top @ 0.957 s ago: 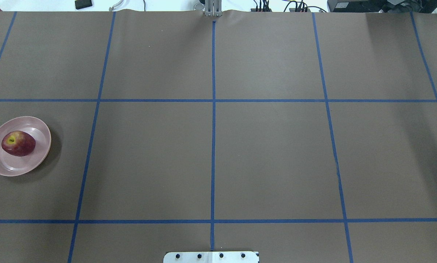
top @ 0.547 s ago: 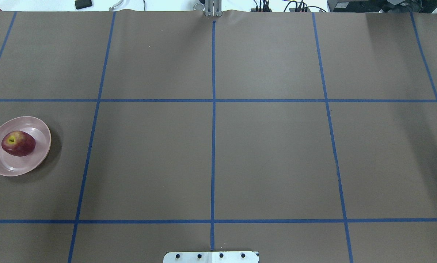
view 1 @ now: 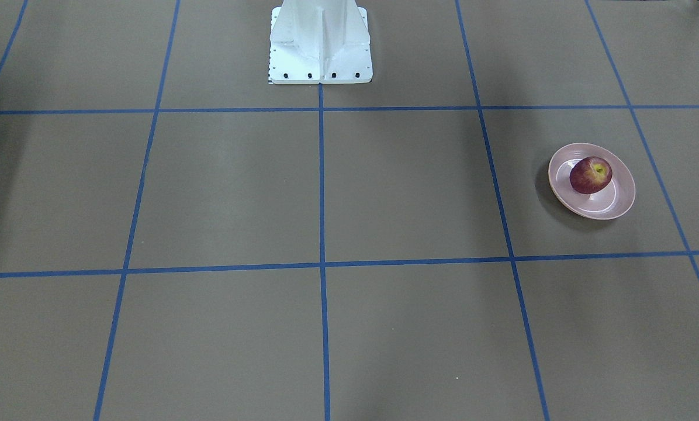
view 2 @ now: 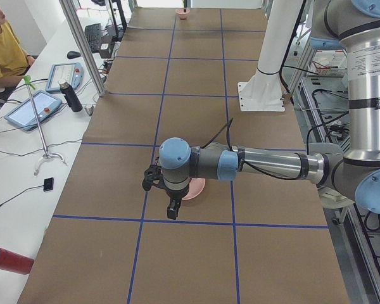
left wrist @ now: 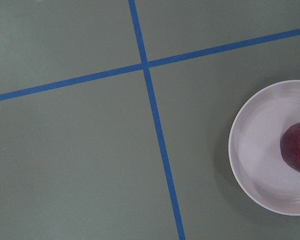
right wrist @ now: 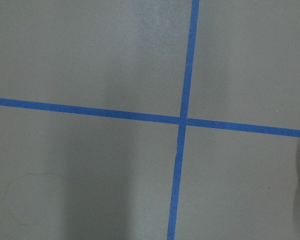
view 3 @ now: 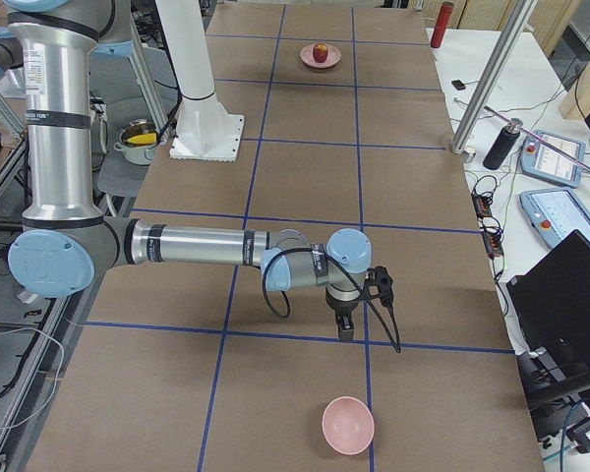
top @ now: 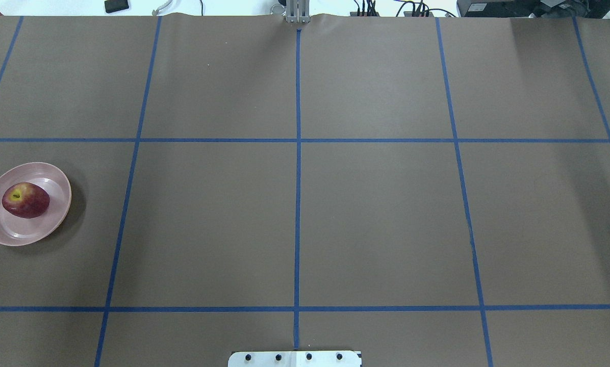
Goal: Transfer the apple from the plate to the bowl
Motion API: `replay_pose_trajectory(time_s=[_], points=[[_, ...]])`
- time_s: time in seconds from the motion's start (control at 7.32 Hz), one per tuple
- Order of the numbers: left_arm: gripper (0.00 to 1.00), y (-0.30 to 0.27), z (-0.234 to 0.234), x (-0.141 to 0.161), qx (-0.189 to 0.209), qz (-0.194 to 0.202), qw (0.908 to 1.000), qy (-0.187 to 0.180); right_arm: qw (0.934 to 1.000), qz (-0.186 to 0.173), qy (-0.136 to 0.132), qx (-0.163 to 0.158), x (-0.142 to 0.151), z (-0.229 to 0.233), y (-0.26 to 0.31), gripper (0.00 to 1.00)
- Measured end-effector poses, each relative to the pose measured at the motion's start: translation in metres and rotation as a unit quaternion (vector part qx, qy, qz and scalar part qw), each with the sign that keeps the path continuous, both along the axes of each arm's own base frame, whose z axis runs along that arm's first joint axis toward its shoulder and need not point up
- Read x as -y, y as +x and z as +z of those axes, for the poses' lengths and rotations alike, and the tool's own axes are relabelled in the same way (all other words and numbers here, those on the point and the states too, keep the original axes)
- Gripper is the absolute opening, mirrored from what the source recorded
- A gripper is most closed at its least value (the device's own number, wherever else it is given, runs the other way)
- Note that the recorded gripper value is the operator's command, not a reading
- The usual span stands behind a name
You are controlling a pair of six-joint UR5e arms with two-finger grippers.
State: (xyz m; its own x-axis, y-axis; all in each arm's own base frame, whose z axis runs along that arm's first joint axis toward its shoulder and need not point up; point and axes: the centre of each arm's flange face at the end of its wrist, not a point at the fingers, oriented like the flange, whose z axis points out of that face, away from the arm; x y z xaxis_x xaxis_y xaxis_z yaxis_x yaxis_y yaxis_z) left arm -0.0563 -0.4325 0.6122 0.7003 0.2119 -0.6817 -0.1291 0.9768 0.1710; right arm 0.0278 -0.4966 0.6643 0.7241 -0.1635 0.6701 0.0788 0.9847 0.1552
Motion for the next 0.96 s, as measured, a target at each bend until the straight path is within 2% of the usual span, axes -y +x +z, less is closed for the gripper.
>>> replay_pose_trajectory(time_s=[0.41,0.68,0.96], points=[[0.98,0.0,0.001,0.0,0.0,0.0,1.0,0.0,0.9996,-0.014,0.021,0.008,0.019,0.064,0.063,1.0],[0.98,0.0,0.0,0.0,0.0,0.0,1.0,0.0,0.9994,-0.02,0.006,0.027,0.025,0.115,0.097,1.0],[0.98,0.0,0.0,0.0,0.0,0.001,1.0,0.001,0.9988,-0.012,-0.028,0.039,0.018,0.159,0.11,1.0]])
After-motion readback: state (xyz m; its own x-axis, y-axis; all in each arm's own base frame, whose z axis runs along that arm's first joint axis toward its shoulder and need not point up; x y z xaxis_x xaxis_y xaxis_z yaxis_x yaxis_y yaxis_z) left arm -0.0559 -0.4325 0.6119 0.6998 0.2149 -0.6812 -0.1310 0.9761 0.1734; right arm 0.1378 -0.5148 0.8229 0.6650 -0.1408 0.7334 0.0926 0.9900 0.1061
